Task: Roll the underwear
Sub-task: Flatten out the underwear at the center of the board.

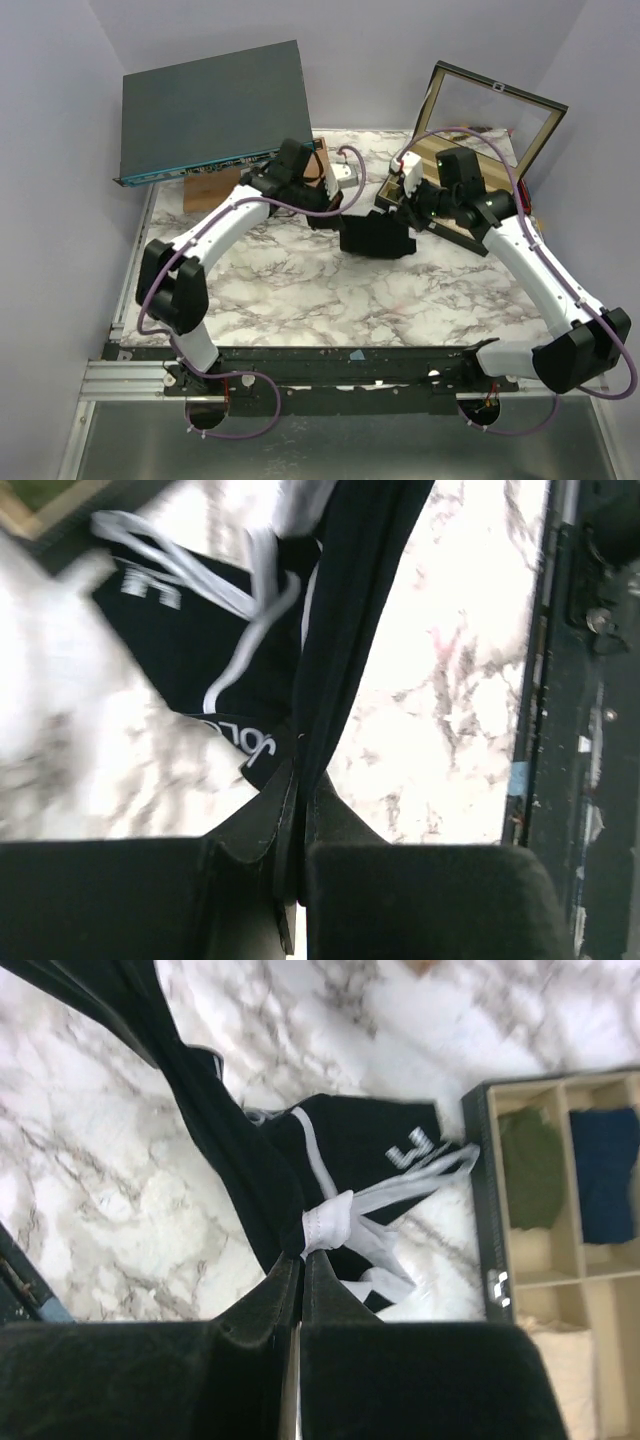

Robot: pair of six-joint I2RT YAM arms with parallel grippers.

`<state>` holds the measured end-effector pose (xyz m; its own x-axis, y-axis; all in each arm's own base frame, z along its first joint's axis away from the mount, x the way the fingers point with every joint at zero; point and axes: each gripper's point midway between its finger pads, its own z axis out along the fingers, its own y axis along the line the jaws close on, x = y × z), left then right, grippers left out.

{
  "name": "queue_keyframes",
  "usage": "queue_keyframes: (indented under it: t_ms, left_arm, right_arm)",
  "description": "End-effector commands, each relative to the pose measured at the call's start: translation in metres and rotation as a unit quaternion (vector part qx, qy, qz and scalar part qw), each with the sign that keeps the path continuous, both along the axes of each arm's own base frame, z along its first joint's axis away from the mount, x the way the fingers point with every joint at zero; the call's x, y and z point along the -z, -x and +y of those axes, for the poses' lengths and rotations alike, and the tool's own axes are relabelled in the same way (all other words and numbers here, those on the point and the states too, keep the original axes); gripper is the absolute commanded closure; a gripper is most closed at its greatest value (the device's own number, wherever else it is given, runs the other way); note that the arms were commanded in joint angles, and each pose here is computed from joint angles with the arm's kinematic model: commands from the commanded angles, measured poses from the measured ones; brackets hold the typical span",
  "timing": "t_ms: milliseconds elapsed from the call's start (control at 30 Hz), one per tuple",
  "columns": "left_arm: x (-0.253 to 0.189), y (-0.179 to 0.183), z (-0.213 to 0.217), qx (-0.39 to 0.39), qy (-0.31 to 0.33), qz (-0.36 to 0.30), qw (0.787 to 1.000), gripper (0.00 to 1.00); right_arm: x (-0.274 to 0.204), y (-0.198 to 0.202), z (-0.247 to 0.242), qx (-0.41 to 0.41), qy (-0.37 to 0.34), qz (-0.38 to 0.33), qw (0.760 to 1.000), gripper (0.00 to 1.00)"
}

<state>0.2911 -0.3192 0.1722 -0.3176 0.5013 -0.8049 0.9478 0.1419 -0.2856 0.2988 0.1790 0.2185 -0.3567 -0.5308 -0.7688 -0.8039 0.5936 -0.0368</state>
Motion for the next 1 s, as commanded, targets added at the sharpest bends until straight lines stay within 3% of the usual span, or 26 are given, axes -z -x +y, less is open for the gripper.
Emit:
queue_keyframes:
  t_ms: [0, 167, 300, 533, 733, 967]
  left_arm:
    - [-0.075, -0.010, 0.030, -0.058, -0.033, -0.097, 0.993, 1.00]
    - [-0.104, 0.004, 0.043, -0.066, -0.044, -0.111, 0.991, 1.00]
    - [-0.091, 0.024, 0.049, -0.060, -0.073, -0.114, 0.989, 1.00]
    - [-0.086, 0.036, 0.065, -0.087, -0.098, -0.121, 0.984, 1.00]
    - [-0.116, -0.008, 0.077, -0.174, -0.122, -0.189, 0.959, 1.00]
    - [-0.167, -0.078, 0.074, -0.238, -0.135, -0.253, 0.928, 1.00]
  right_arm:
    - [-0.048, -0.022, 0.013, -0.025, -0.021, -0.065, 0.997, 0.99]
    - [-0.053, -0.002, 0.024, -0.086, -0.042, -0.050, 0.994, 0.99]
    - [-0.050, 0.022, 0.027, -0.114, -0.061, -0.038, 0.991, 0.99]
    - [-0.075, 0.025, 0.017, -0.079, -0.068, -0.084, 0.991, 0.99]
    - [-0.107, -0.029, -0.005, 0.055, -0.057, -0.161, 0.984, 0.99]
    - [-0.135, -0.087, 0.000, 0.088, -0.043, -0.217, 0.971, 0.99]
